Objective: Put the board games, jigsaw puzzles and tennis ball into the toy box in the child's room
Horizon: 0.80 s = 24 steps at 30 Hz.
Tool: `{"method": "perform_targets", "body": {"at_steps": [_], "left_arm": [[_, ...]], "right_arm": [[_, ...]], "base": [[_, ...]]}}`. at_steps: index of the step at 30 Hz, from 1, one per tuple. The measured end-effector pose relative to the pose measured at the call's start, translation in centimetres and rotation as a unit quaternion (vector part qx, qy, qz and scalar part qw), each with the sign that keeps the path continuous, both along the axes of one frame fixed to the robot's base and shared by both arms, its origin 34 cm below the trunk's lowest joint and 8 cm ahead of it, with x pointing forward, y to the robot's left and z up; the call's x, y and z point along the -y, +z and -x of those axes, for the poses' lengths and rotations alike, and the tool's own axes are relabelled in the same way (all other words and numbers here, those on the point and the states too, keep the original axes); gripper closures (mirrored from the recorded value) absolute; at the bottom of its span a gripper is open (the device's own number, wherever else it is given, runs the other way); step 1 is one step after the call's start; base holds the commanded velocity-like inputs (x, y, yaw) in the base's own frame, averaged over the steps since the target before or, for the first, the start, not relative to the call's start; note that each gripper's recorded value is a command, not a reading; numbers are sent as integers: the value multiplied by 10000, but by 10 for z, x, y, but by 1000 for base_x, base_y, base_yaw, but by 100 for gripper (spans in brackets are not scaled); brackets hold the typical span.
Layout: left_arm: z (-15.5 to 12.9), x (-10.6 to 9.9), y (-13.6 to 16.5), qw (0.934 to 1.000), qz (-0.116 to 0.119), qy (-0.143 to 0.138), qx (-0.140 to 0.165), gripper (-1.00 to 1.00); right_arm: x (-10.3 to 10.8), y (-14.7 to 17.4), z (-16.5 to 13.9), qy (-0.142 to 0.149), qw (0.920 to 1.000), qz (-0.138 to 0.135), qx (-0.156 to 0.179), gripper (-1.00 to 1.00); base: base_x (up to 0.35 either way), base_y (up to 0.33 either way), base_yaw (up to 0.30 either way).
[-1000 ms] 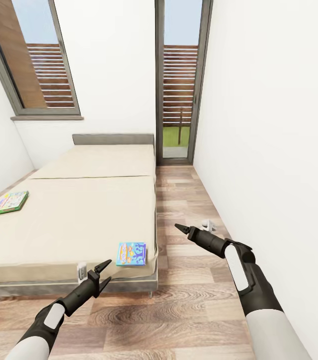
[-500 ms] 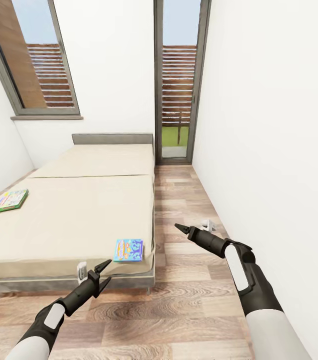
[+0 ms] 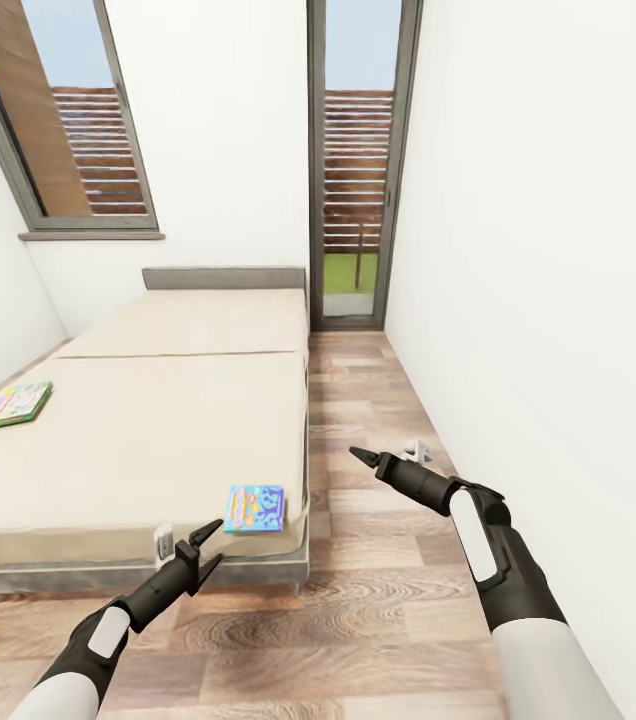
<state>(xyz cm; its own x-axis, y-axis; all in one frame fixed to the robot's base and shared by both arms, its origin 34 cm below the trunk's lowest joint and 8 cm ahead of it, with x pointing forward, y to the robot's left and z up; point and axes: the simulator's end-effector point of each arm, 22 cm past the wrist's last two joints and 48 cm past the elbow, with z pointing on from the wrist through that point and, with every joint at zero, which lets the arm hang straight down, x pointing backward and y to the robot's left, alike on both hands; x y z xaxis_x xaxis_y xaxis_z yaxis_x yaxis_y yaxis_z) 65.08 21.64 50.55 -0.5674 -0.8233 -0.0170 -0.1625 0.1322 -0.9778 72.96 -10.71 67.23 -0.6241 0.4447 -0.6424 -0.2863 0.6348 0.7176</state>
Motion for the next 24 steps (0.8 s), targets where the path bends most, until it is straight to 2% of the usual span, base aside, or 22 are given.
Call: {"method": "perform_targets", "body": {"at_steps": [5,17,24], "left_arm": [[0,0,0,10000,0,0,-2,-100],[0,0,0,10000,0,0,-2,-100],[3,1,-3,10000,-48,-54,-39,-100]], "right_arm": [[0,0,0,0,10000,0,0,-100],[0,0,0,0,10000,0,0,-100],[0,0,0,2,10000,0,6,-100]], "base": [[133,0,0],[31,0,0],[176,0,0]]}}
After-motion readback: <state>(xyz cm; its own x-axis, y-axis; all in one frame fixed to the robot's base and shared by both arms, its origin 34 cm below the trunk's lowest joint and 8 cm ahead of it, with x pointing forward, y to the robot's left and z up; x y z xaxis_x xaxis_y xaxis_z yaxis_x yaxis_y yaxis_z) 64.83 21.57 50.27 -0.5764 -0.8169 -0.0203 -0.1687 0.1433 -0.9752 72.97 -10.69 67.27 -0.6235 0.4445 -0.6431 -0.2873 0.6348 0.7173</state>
